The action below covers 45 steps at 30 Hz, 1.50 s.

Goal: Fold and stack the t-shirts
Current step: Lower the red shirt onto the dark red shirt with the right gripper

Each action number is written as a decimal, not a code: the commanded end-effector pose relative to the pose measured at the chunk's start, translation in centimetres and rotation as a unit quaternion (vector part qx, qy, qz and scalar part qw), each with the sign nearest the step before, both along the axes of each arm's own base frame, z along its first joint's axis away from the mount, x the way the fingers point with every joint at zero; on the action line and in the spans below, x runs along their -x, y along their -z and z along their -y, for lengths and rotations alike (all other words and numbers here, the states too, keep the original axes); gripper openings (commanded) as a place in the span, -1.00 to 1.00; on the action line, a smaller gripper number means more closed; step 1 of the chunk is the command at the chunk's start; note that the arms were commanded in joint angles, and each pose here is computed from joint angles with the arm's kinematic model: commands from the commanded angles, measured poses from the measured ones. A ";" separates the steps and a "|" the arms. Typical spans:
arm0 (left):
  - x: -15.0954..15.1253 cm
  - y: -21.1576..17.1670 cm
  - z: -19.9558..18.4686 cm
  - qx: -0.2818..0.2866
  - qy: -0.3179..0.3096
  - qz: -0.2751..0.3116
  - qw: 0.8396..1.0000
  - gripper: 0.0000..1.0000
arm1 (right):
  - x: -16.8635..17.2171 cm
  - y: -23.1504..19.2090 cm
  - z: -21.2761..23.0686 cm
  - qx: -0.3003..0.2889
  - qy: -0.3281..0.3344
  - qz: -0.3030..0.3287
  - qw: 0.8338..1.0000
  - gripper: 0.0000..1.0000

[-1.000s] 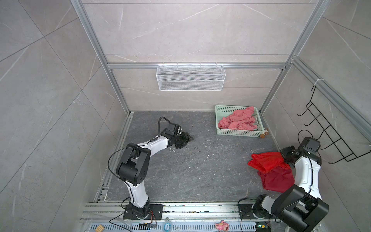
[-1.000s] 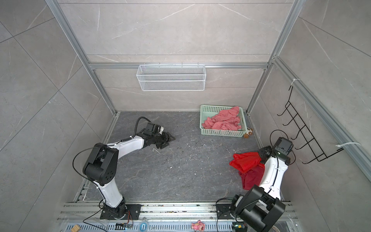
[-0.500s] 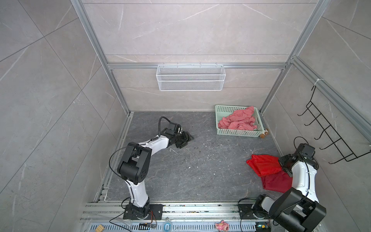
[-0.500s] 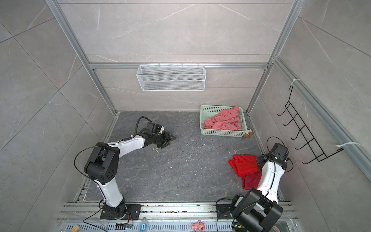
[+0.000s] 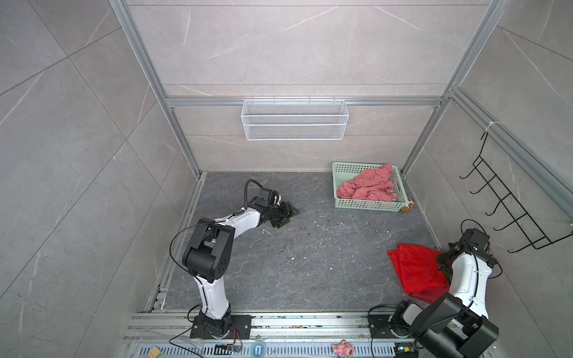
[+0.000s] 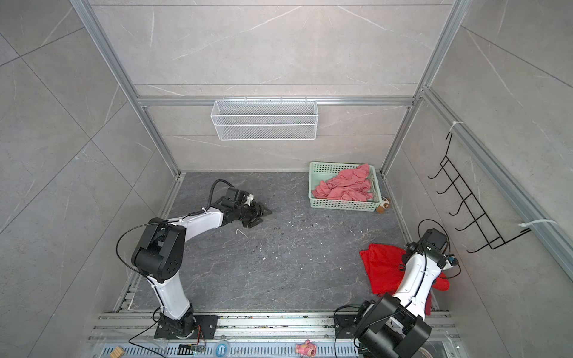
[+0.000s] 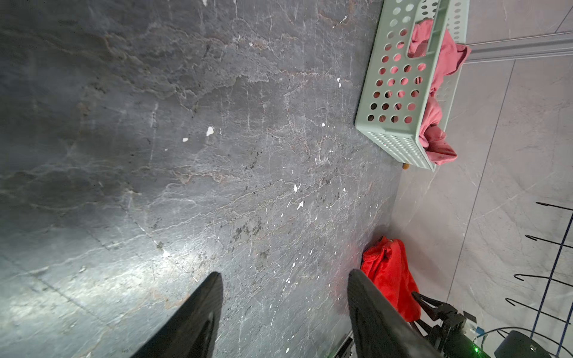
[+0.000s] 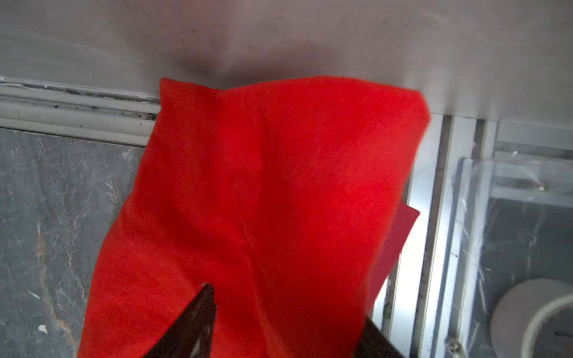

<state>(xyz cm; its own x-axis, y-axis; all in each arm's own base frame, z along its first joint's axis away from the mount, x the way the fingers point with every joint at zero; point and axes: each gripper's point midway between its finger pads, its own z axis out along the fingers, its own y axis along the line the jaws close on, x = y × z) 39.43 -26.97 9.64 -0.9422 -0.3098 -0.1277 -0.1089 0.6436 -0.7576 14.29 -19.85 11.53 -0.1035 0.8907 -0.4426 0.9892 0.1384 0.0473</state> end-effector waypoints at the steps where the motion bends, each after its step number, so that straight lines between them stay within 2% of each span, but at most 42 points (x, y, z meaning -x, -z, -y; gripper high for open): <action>1: -0.9 -0.8 0.7 0.020 0.008 0.010 1.000 0.32 | 0.8 -0.7 -0.7 0.006 0.005 0.009 1.000 0.24; 5: -1.0 -0.8 0.8 0.023 0.010 0.010 1.000 0.32 | 0.3 -2.1 -1.8 -0.002 -0.005 0.047 0.999 0.24; 9: -1.1 -0.8 1.0 0.027 0.012 0.011 1.000 0.32 | 1.6 -3.8 -3.1 0.008 0.004 0.062 0.998 0.25; 15: -1.3 -0.6 1.4 0.037 0.018 0.007 0.999 0.32 | -0.6 -5.8 -3.6 0.034 -0.035 0.153 0.987 -0.03; 20: -1.0 -0.7 1.3 0.039 0.016 0.010 0.999 0.31 | -0.8 -2.1 -3.3 -0.005 -0.021 0.119 0.993 -0.39; 27: -0.9 -0.7 1.2 0.038 0.017 0.010 0.999 0.32 | 0.6 3.9 -3.0 -0.036 0.019 0.056 0.998 -0.39; 31: -0.8 -0.5 1.1 0.036 0.014 0.008 0.999 0.32 | 2.8 6.2 -3.3 -0.050 0.057 -0.004 0.997 -0.36; 37: -0.9 -0.3 1.1 0.035 0.012 0.003 0.999 0.32 | 2.6 8.0 -3.8 -0.079 0.080 -0.002 0.994 -0.25; 45: -1.1 0.2 0.9 0.028 0.007 -0.002 1.000 0.32 | -1.5 11.6 -4.6 -0.147 0.039 0.052 0.987 -0.27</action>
